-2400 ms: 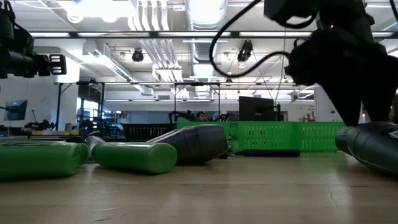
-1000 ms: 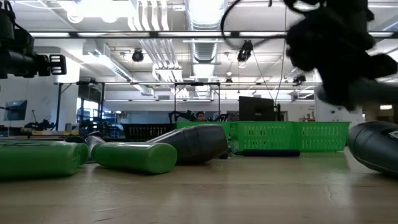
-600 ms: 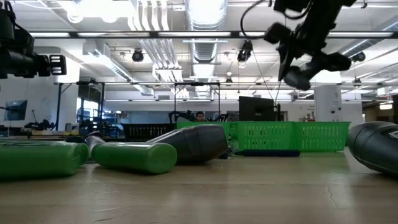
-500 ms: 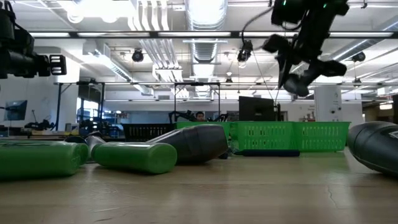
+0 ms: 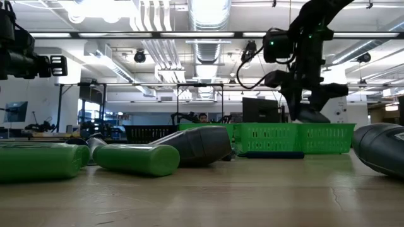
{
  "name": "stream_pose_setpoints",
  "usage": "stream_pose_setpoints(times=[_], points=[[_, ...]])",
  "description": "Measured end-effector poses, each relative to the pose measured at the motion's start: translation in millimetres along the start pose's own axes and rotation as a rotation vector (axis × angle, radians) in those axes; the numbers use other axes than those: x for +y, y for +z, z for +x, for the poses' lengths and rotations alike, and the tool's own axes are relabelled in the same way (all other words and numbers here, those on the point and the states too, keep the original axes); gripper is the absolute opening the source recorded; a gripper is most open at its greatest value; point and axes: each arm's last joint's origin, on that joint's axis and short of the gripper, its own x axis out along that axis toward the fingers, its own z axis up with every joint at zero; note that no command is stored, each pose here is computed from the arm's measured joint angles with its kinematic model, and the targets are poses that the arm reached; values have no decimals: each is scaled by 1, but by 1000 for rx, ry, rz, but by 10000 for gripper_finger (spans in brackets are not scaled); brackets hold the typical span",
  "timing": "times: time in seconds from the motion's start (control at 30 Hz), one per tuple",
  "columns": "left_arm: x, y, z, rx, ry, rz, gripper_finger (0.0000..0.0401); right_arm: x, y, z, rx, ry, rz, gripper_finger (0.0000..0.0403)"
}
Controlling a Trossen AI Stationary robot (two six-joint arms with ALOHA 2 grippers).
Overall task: Pick & Place Travel size toiletries
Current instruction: Put the gray deodorant into the right green basket
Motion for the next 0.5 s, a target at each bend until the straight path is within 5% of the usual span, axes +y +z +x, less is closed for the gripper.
stream_pose_setpoints(times=[0.5], points=[[0, 0, 0, 0, 0, 0, 88, 1, -4, -1, 25, 21, -26, 208]])
